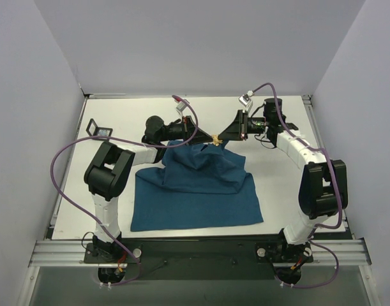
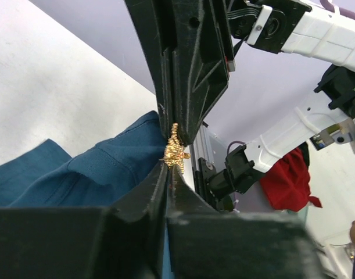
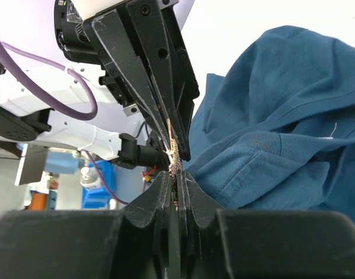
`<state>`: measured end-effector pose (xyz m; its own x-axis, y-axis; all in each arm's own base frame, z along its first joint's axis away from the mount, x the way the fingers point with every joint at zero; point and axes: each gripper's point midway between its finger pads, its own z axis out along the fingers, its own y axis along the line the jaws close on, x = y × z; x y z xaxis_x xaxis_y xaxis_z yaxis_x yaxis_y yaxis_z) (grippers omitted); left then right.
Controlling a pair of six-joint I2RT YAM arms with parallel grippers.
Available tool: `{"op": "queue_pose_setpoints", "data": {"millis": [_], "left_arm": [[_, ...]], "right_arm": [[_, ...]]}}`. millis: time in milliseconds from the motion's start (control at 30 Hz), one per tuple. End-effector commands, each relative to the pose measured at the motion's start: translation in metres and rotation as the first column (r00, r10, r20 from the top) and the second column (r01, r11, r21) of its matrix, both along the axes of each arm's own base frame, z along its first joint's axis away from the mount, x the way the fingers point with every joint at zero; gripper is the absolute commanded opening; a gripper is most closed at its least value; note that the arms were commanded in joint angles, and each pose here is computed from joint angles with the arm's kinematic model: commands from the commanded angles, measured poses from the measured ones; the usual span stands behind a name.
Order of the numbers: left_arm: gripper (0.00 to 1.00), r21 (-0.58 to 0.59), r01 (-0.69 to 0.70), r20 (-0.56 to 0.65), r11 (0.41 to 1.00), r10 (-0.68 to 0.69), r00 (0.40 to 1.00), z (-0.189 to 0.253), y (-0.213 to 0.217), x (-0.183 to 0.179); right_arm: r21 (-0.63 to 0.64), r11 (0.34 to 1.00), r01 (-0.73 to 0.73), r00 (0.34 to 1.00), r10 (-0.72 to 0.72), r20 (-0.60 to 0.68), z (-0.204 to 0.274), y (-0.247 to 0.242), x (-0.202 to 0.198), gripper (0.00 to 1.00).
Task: Remove the brooch from the garment
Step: Pass from the right arm to the left
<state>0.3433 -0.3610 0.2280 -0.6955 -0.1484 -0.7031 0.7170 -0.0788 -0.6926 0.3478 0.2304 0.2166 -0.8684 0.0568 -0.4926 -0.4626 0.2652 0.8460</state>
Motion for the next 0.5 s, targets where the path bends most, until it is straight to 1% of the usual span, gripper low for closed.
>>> {"op": "queue_pose_setpoints", "data": {"millis": [0, 200, 233, 267, 333, 367, 433, 467], "left_arm": [[0.00, -0.057, 0.061, 0.125, 0.996, -0.054, 0.991, 0.029, -0.012, -0.015], [0.00, -0.062, 0.065, 0.124, 0.996, -0.057, 0.991, 0.030, -0.012, -0.017], [0.00, -0.063, 0.064, 0.125, 0.996, -0.056, 0.991, 0.031, -0.011, -0.017], [0.00, -0.062, 0.065, 0.127, 0.996, -0.057, 0.990, 0.031, -0.011, -0.018], [0.00, -0.064, 0.060, 0.135, 0.996, -0.051, 0.990, 0.033, -0.008, -0.019], [0.00, -0.065, 0.052, 0.141, 0.997, -0.042, 0.989, 0.034, -0.005, -0.017], [0.00, -0.069, 0.044, 0.149, 0.997, -0.034, 0.988, 0.038, -0.001, -0.017], [0.00, -0.067, 0.036, 0.153, 0.997, -0.025, 0.988, 0.038, 0.003, -0.015]], "right_arm": [[-0.025, 0.999, -0.033, 0.991, 0.036, 0.129, 0.024, 0.010, -0.005, 0.00], [-0.054, 0.997, -0.049, 0.988, 0.056, 0.144, 0.024, 0.012, -0.008, 0.00], [-0.055, 0.997, -0.053, 0.988, 0.060, 0.141, 0.024, 0.012, -0.009, 0.04], [-0.054, 0.997, -0.050, 0.987, 0.058, 0.151, 0.028, 0.011, -0.007, 0.13], [-0.059, 0.998, -0.032, 0.988, 0.040, 0.149, 0.032, 0.003, -0.004, 0.20], [-0.058, 0.998, -0.024, 0.987, 0.033, 0.158, 0.036, 0.000, -0.002, 0.29], [-0.064, 0.998, -0.008, 0.985, 0.018, 0.169, 0.041, -0.007, 0.000, 0.37], [-0.071, 0.997, 0.015, 0.983, -0.002, 0.183, 0.044, -0.013, 0.004, 0.44]]}}
